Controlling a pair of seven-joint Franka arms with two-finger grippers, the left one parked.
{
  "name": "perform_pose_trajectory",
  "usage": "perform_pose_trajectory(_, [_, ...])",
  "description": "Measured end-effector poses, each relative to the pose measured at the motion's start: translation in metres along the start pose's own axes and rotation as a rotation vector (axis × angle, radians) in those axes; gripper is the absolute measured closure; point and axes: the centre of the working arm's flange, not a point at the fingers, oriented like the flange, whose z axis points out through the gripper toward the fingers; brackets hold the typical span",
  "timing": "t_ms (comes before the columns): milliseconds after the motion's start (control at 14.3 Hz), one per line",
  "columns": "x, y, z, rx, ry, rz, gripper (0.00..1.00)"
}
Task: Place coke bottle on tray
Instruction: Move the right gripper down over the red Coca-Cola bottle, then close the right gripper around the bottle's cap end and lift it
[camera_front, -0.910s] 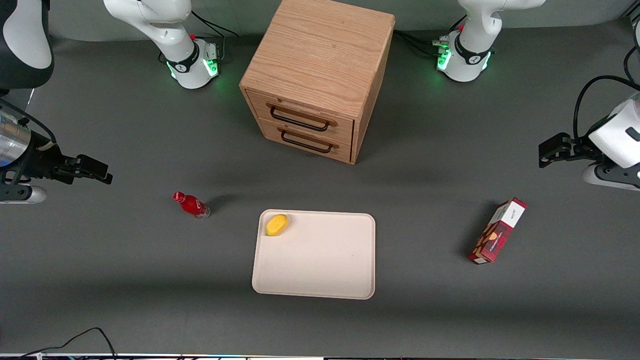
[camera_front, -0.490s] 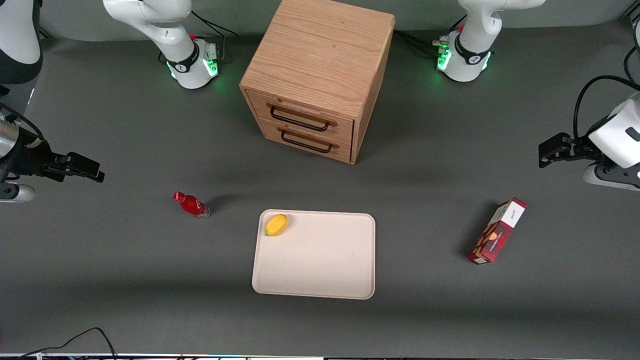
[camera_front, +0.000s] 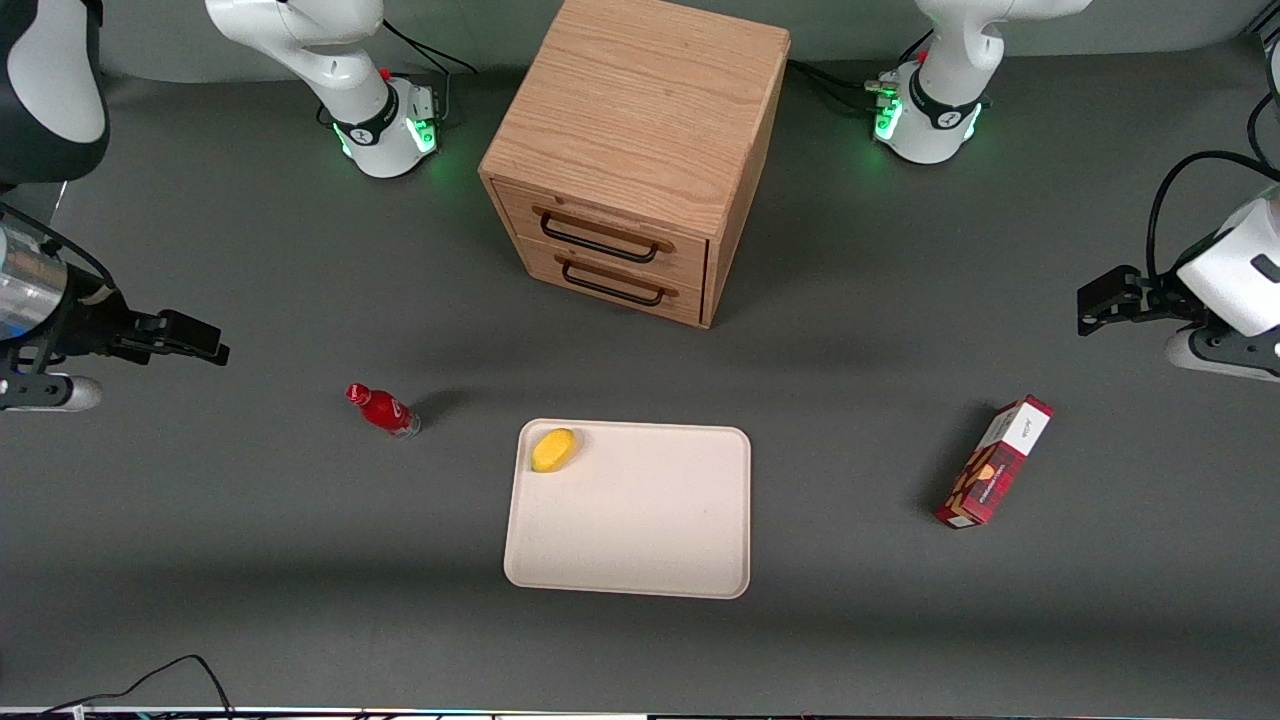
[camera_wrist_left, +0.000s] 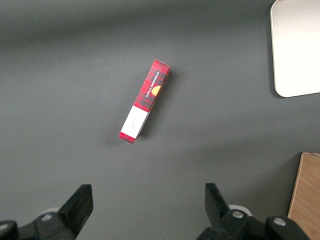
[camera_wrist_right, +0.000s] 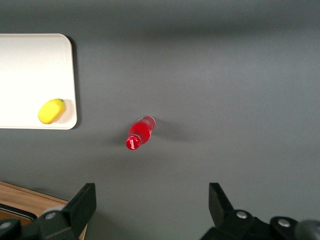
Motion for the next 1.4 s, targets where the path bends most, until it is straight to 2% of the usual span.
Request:
perform_pose_trajectory(140, [0.001,-0.005,0.02,0.0,-0.018,-0.009,0.0])
perform_pose_trajectory(490, [0.002,-0.034,0.092,0.008,0.025,-0.04,0.0])
perform_pose_trajectory(700, [0.01,-0.046,0.128,-0.033,0.041,-0.057,0.0])
perform_pose_trajectory(910, [0.011,-0.058,0.176,-0.04,0.058,-0.071,0.0])
perform_pose_trajectory(1400, [-0.018,-0.059,0.244,-0.053,0.055,-0.08,0.03])
